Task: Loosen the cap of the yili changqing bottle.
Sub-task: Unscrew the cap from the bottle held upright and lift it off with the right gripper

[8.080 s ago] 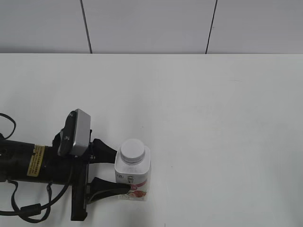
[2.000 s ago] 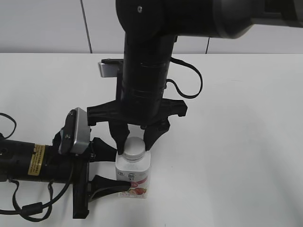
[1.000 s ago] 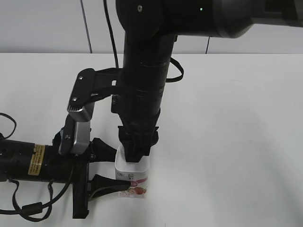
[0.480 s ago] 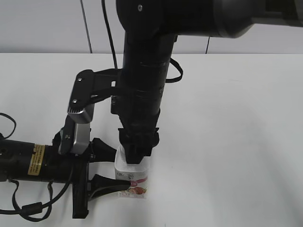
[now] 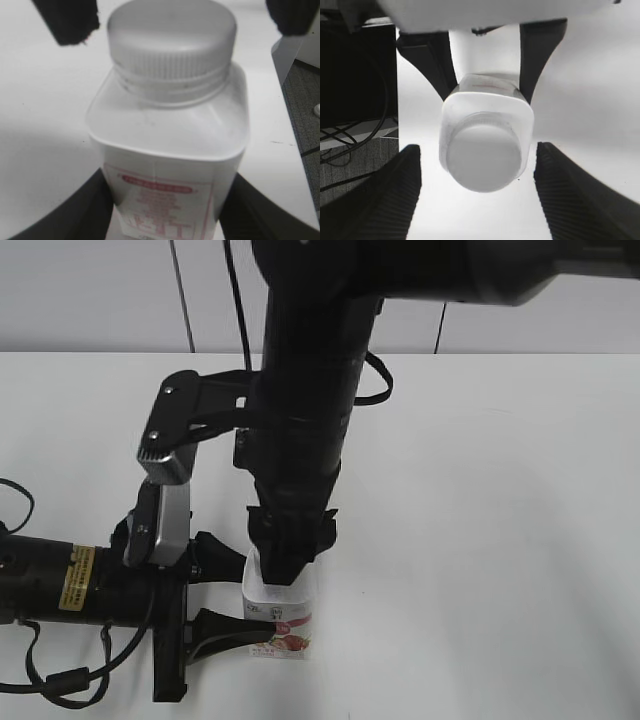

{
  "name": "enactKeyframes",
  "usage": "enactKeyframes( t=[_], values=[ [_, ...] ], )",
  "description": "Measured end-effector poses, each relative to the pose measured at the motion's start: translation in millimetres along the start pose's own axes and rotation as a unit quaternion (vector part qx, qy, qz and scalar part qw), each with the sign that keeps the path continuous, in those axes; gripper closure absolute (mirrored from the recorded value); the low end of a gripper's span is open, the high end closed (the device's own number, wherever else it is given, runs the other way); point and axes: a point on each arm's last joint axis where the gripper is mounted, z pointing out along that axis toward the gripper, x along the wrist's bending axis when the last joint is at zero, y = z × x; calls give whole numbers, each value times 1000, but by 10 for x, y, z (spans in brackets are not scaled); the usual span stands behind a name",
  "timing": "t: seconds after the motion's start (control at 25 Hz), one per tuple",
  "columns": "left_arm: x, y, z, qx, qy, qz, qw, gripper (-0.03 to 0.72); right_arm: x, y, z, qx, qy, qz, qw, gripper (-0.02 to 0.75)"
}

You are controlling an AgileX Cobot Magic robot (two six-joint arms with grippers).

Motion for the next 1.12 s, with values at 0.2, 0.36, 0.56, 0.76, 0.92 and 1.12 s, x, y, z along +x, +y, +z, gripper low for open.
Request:
enactKeyframes(
  t=[0.2,0.36,0.56,0.76,0.92,1.12],
  values=[
    [0,0,0,0,0,0,1000,294,68,16,-199,-20,-14,55,998,182],
    [0,0,0,0,0,0,1000,294,100,34,-256,-34,-6,194,980,182],
    [0,0,0,0,0,0,1000,294,105,40,-256,-36,7,435,900,182],
    [0,0,0,0,0,0,1000,294,85,11,-255,-28,-5,591,806,182],
    [0,0,0,0,0,0,1000,294,74,-3,-255,-26,-14,617,786,182],
    [0,0,0,0,0,0,1000,294,74,-4,-255,-26,-14,621,783,182]
  ],
)
